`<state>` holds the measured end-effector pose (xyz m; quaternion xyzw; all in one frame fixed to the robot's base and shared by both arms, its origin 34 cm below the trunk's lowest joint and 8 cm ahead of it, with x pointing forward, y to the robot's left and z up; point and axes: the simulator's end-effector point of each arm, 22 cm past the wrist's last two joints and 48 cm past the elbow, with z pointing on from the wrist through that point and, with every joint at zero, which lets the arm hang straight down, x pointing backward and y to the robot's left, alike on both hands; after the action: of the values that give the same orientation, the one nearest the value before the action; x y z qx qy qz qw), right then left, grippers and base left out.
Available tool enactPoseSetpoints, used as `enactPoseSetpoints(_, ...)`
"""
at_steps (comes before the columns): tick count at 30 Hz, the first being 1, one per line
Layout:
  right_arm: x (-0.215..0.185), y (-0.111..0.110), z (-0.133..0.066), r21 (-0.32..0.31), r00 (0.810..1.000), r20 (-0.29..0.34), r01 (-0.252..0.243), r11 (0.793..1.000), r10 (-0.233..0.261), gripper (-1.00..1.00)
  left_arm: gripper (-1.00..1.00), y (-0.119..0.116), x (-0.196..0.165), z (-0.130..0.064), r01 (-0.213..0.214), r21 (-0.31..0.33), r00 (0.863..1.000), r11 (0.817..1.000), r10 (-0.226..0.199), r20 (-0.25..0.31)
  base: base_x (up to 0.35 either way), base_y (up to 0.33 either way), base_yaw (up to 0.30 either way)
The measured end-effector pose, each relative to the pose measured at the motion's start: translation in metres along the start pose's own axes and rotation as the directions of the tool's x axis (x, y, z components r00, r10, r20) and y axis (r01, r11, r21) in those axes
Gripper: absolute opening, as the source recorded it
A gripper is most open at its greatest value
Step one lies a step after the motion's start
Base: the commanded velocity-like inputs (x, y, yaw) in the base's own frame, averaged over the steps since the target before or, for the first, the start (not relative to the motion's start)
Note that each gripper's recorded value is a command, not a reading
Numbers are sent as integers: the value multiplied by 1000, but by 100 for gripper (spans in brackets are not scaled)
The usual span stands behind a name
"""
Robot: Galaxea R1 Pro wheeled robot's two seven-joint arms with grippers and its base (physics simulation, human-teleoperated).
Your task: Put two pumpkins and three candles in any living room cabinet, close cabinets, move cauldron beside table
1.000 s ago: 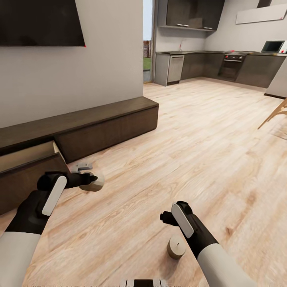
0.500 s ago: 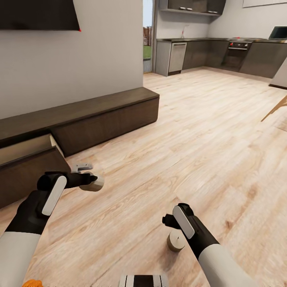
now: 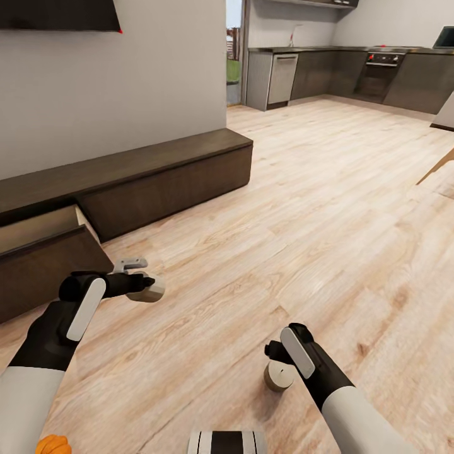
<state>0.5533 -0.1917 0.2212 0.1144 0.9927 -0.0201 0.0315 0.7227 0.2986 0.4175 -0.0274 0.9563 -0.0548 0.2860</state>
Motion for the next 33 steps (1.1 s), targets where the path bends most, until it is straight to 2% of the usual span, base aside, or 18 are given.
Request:
enactPoseSetpoints(10,1,-7,3,15,1000,-1,-4,1000,4,100,-100,-3,0,0,1,6,1000,1000,-1,2,0,0,0)
enactPoseSetpoints(17,7,-26,26,61,998,13,-54,997,53,100,-100,-3,8,10,3,6,1000,1000,-3,-18,0,0,0)
enactPoseSetpoints(20,12,-30,34,72,998,4,-59,996,59,100,-100,-4,9,13,1,10,1000,1000,-1,-16,0,0,0)
enactPoseSetpoints(24,18,-31,43,70,998,-8,-62,996,63,100,-100,-22,4,6,3,68,1000,998,-5,20,0,0,0)
enactPoseSetpoints(27,22,-25,50,40,998,-18,-60,997,61,100,-100,-36,13,6,25,125,1000,992,-27,11,0,0,0)
enactPoseSetpoints(33,27,-19,59,13,998,-30,-62,998,62,100,-100,-42,20,10,34,154,999,987,-35,1,0,0,0)
